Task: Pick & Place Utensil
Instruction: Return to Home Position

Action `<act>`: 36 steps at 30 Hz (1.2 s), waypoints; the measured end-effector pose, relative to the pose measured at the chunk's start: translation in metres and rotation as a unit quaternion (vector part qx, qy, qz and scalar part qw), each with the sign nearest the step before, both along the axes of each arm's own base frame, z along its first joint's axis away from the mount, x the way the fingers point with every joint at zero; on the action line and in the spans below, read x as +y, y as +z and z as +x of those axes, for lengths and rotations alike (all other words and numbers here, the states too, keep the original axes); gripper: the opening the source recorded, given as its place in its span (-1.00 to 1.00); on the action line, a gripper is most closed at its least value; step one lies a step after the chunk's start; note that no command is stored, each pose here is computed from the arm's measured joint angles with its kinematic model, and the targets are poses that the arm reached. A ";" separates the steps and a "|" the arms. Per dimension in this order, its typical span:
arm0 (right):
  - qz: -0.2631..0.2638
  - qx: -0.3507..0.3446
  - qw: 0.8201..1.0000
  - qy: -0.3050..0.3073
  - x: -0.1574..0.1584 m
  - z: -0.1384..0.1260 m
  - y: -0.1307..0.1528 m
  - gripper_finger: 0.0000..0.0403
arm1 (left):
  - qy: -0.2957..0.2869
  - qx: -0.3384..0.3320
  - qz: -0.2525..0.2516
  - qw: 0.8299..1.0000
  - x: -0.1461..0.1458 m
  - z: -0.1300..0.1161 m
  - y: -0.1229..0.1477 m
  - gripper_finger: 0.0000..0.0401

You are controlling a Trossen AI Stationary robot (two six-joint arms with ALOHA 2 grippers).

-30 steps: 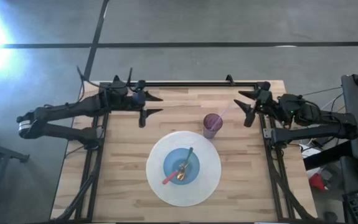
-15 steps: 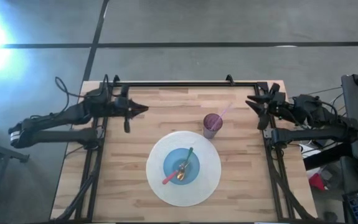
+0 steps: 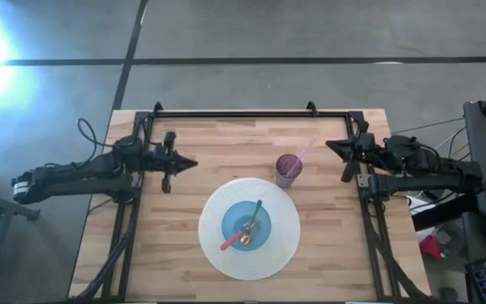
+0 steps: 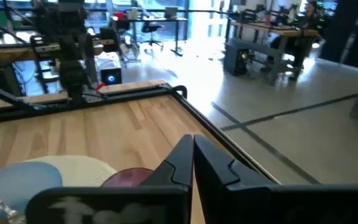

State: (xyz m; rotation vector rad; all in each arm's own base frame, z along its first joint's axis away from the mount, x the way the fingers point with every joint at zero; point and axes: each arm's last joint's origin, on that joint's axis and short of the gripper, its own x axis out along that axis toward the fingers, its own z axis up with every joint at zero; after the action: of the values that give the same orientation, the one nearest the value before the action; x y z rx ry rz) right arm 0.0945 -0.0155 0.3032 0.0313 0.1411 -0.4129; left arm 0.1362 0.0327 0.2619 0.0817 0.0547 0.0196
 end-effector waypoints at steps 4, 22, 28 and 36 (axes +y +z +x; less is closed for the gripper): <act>-0.011 -0.016 0.999 0.041 0.002 0.003 -0.006 -0.96 | -0.024 -0.018 -0.012 0.999 -0.006 -0.003 -0.014 -1.00; -0.060 -0.094 0.992 0.060 0.004 -0.018 -0.033 -0.96 | 0.006 -0.011 -0.029 1.000 -0.020 -0.017 -0.029 -1.00; -0.081 -0.134 0.986 0.058 0.005 -0.033 -0.030 -0.96 | -0.025 -0.018 -0.006 0.999 -0.027 -0.021 -0.037 -1.00; -0.072 -0.134 0.986 0.062 0.005 -0.032 -0.047 -0.96 | -0.031 -0.056 -0.003 0.998 -0.029 -0.030 -0.050 -1.00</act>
State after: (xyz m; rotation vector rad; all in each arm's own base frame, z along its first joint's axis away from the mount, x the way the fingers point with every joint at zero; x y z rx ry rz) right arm 0.0622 -0.0102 0.2558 -0.0640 -0.1524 -0.2906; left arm 0.1064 0.0037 0.2115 0.0762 -0.0602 -0.0378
